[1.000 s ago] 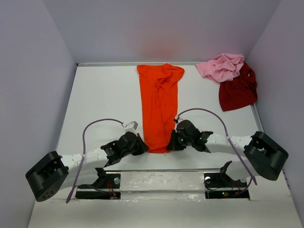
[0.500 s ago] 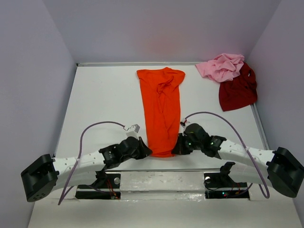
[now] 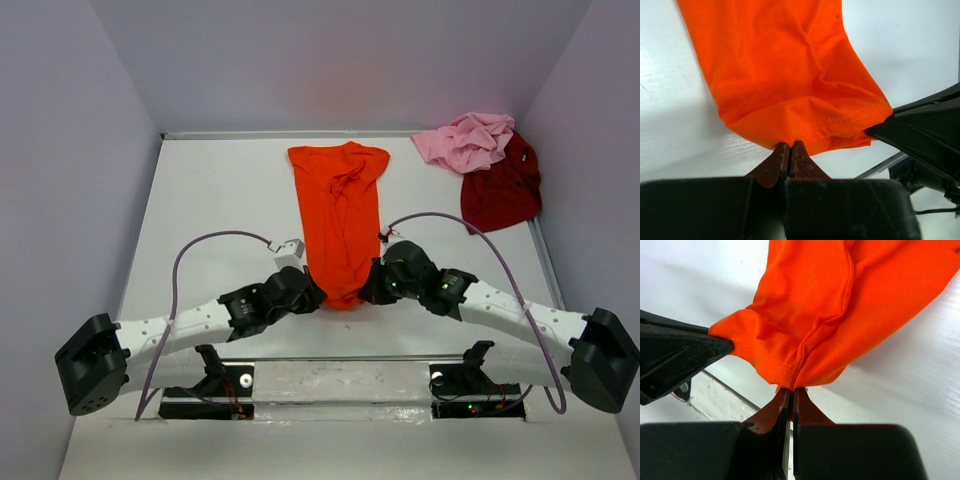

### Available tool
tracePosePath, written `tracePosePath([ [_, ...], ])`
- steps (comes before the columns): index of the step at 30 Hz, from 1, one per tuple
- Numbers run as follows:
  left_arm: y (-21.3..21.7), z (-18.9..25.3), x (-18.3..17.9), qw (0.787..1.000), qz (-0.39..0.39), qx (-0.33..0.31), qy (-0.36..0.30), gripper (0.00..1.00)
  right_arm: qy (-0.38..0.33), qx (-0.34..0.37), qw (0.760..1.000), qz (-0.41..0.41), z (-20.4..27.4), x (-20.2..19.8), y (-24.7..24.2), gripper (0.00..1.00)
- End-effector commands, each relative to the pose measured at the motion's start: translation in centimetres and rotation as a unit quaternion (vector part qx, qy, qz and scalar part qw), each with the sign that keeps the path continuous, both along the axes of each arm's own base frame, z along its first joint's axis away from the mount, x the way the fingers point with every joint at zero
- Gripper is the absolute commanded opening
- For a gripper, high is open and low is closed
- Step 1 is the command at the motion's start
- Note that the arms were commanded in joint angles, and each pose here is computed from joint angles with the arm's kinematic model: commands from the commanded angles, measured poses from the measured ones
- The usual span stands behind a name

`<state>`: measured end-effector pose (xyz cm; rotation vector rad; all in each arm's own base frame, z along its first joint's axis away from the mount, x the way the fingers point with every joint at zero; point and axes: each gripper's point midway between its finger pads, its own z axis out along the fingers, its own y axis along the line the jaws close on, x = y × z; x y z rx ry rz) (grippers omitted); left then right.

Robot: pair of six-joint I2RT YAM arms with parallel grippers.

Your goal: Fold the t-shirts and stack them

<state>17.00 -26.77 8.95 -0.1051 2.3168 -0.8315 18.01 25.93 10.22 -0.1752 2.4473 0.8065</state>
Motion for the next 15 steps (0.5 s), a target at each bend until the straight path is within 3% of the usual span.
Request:
tracePosePath([
  [1, 0.4, 3.0, 2.6, 0.998, 0.026, 0.009, -0.052, 0.00, -0.046, -0.009, 0.999, -0.021, 2.3, 2.1, 0.2, 0.00],
  [15, 4.5, 7.0, 9.8, 0.988, 0.099, 0.038, -0.116, 0.00, -0.095, -0.058, 0.990, -0.083, 3.1, 5.9, -0.4, 0.00],
])
